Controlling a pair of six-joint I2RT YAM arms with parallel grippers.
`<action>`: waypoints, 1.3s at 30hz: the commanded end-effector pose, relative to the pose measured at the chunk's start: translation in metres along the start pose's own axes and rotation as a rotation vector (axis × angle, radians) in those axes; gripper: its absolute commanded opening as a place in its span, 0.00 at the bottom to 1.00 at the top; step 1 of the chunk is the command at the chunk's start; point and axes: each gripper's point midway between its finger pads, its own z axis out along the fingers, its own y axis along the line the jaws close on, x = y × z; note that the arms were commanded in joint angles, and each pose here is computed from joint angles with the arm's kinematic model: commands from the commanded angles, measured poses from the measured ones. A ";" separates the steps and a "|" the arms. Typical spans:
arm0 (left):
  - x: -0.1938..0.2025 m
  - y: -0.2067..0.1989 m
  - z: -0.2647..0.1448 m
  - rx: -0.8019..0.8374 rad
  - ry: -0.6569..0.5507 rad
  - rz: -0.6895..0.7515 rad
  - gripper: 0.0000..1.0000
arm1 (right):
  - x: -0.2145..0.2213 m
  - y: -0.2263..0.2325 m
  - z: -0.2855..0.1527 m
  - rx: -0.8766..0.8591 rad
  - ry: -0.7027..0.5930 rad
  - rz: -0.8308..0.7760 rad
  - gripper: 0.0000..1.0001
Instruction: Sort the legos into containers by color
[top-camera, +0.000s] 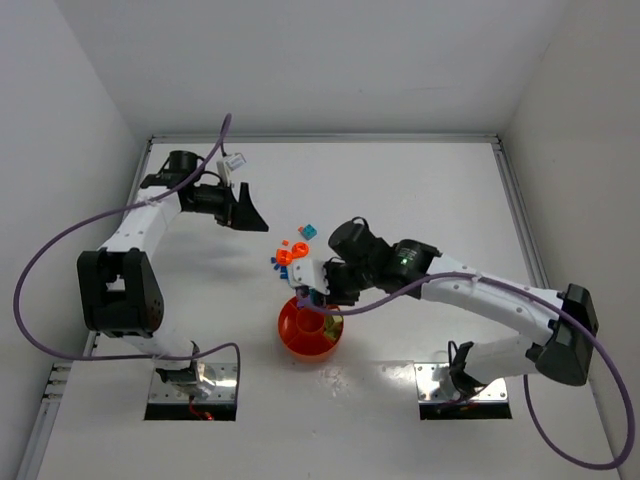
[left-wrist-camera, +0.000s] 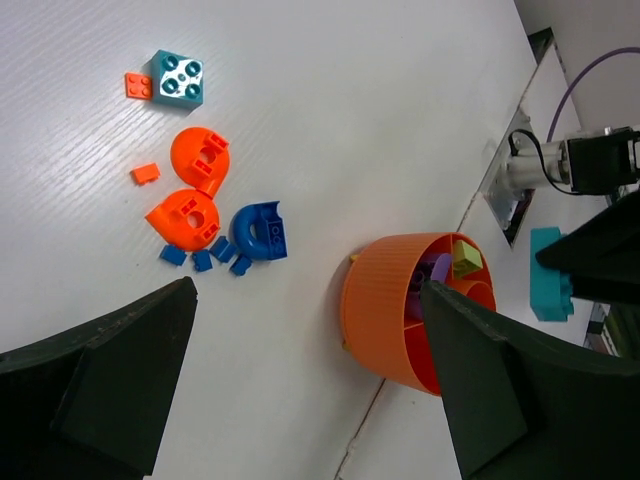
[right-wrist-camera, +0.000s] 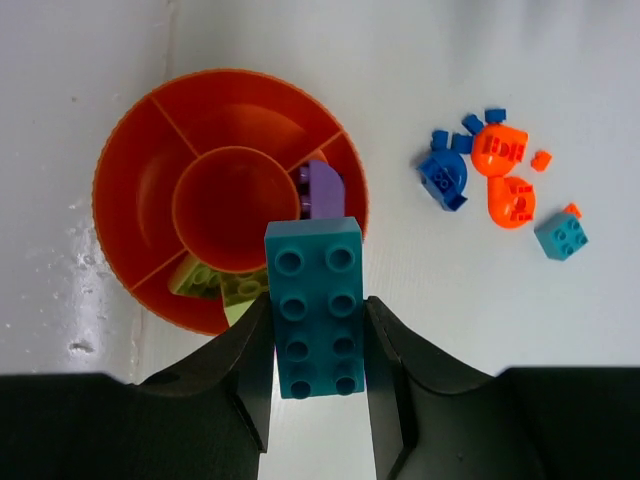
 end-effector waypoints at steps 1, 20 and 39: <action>-0.008 -0.008 -0.013 -0.025 -0.047 0.045 1.00 | -0.006 -0.001 0.003 0.063 0.051 -0.115 0.00; -0.001 -0.021 -0.025 -0.080 -0.080 0.082 1.00 | -0.002 0.042 0.033 0.110 0.330 -0.645 0.00; 0.000 -0.032 -0.036 -0.127 -0.107 0.132 1.00 | -0.028 0.064 0.025 0.164 0.353 -0.790 0.00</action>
